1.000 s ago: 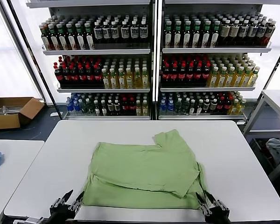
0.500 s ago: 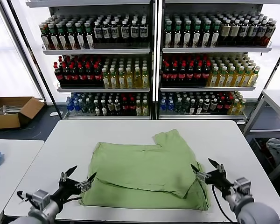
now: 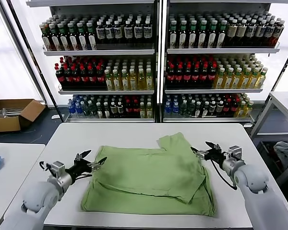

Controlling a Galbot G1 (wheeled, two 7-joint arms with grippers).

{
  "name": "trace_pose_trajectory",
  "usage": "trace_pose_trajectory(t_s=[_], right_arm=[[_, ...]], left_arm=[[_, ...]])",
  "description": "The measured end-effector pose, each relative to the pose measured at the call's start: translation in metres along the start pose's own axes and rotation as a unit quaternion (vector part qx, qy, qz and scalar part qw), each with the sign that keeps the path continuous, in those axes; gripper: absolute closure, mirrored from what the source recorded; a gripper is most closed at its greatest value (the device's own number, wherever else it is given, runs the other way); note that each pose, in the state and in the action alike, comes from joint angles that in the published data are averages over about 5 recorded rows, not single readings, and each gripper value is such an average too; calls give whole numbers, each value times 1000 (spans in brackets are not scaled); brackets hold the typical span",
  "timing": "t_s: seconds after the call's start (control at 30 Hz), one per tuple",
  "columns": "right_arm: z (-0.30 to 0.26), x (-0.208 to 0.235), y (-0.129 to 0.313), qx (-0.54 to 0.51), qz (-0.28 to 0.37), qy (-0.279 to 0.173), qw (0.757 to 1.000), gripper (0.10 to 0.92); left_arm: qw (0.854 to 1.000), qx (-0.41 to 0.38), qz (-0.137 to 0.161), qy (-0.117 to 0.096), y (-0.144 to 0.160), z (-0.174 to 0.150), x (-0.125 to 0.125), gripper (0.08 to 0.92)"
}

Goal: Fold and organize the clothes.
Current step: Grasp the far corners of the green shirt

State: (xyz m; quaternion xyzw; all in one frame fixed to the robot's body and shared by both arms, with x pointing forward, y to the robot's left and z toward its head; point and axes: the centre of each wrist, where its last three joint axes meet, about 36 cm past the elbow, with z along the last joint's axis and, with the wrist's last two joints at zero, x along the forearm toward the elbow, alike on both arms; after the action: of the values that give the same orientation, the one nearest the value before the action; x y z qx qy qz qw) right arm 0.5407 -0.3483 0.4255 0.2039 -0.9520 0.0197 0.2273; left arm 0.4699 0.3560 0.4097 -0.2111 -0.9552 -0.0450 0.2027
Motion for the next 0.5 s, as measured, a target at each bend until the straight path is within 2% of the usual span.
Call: trace_pose_trajectory(t_s=[0.27,0.5], right_arm=[[-7,-45,1,-7,-13,14,1000,200],[-5,-72,3,-11,-21,26,999,200]], left_arm=[[1000,9,-16,21,22,-1,-44,177],[999,16,-22,43,25,6,-64,177]])
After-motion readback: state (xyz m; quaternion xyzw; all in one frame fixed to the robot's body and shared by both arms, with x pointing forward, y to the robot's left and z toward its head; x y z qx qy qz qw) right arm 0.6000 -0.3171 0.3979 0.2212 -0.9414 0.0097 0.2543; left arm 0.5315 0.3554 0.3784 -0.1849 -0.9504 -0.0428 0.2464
